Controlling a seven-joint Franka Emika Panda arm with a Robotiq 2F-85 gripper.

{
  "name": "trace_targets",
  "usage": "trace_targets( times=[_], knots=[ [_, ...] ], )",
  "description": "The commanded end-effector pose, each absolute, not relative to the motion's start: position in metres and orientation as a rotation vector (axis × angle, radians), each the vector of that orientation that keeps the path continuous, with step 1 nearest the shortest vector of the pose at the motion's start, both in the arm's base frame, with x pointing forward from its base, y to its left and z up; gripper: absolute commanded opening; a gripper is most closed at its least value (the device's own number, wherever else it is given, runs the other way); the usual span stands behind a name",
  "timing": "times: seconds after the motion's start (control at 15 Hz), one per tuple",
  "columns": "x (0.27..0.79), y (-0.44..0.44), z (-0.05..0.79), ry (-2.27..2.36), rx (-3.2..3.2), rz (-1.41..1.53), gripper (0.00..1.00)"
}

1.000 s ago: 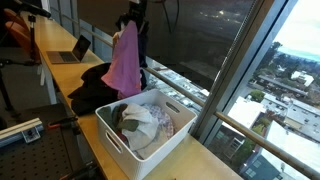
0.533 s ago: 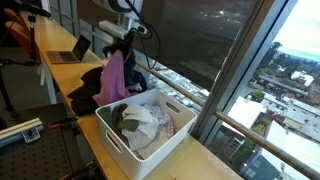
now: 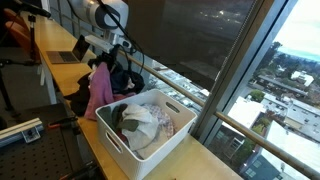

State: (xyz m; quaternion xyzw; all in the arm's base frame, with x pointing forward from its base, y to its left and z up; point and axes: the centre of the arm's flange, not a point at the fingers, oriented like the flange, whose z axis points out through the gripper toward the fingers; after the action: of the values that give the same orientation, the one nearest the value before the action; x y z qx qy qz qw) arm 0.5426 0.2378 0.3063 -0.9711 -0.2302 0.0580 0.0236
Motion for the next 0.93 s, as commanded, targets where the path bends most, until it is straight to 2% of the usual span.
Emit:
trace_targets(
  times=[0.0,0.47,0.87],
  knots=[
    [0.535,0.294,0.290,-0.810,-3.012,0.145,0.00],
    [0.538,0.363,0.299,-0.876,-2.944,0.115,0.00],
    [0.588,0.299,0.337,-0.715,-2.942,0.063,0.00]
  ],
)
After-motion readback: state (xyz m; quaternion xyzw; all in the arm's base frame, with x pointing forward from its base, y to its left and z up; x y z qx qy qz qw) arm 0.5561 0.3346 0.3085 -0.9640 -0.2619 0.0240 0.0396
